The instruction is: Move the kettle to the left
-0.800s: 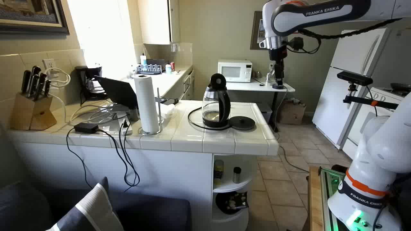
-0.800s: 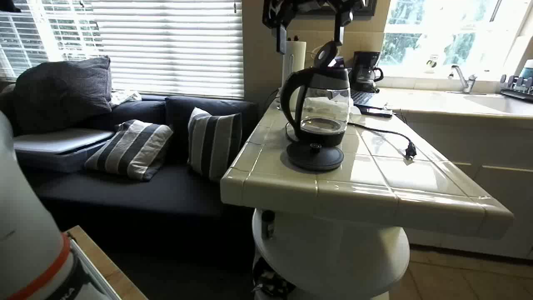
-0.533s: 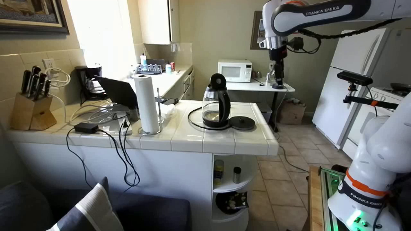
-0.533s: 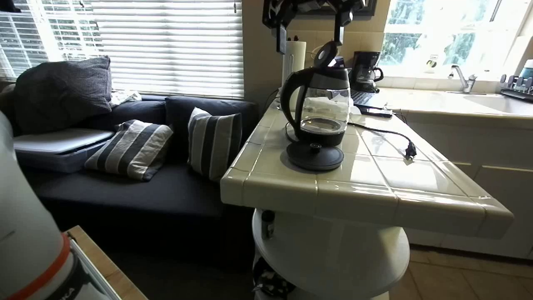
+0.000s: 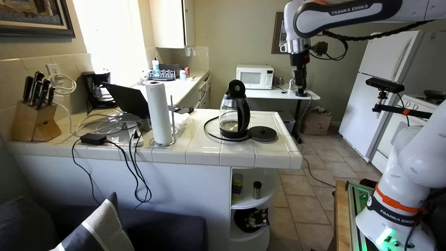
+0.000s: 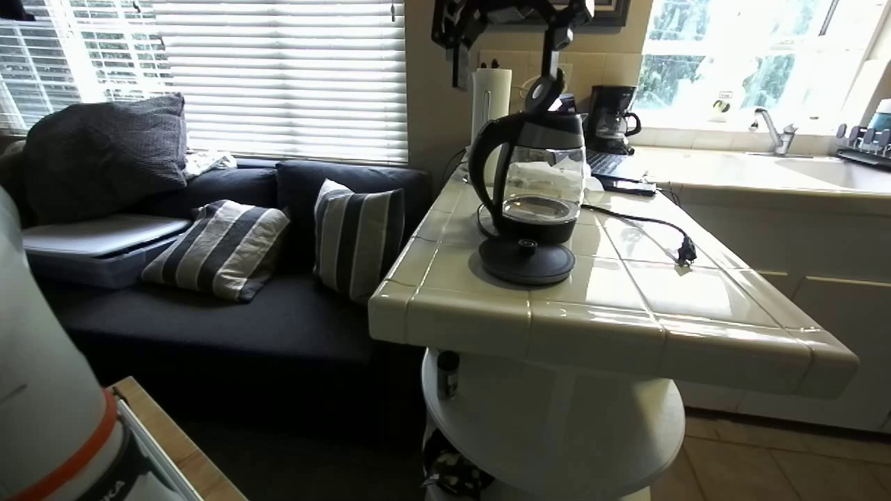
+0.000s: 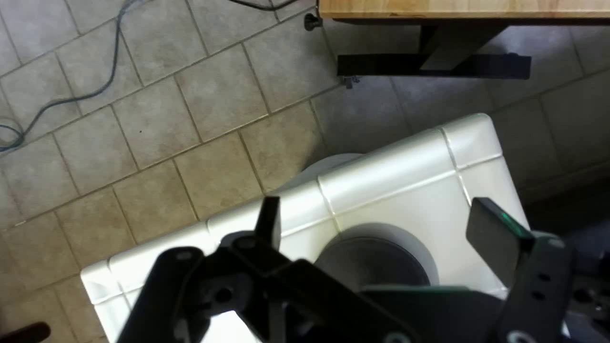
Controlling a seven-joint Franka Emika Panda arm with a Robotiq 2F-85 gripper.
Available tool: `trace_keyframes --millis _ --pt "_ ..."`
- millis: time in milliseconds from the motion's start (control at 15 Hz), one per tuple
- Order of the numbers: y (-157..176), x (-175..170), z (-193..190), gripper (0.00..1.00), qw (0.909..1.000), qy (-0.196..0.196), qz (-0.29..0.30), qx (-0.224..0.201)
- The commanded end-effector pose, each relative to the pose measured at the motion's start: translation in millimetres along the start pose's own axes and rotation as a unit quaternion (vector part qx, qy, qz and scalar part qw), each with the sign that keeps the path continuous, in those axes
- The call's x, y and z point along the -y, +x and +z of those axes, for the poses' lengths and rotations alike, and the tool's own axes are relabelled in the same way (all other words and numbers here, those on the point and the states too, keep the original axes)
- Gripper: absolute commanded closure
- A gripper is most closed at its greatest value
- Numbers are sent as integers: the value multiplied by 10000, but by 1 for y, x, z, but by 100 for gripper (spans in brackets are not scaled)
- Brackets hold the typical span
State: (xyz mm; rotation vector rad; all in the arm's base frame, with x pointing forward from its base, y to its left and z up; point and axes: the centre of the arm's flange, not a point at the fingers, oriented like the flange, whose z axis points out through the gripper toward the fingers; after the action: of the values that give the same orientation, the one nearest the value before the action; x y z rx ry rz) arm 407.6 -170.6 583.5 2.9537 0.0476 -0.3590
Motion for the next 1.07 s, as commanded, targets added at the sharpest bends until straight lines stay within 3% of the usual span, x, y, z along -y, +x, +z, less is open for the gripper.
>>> trace_keyframes --millis 0,133,400,667,1000 --pt "34 30 -6 0 9965 642 466 -276" --pt "56 47 -8 0 9896 1004 872 -554" --pt "101 53 -20 0 9686 1247 1826 -1136" --pt "139 58 -21 0 9424 1587 2708 -1154" --pt "178 66 -8 0 9264 1562 3212 -1188"
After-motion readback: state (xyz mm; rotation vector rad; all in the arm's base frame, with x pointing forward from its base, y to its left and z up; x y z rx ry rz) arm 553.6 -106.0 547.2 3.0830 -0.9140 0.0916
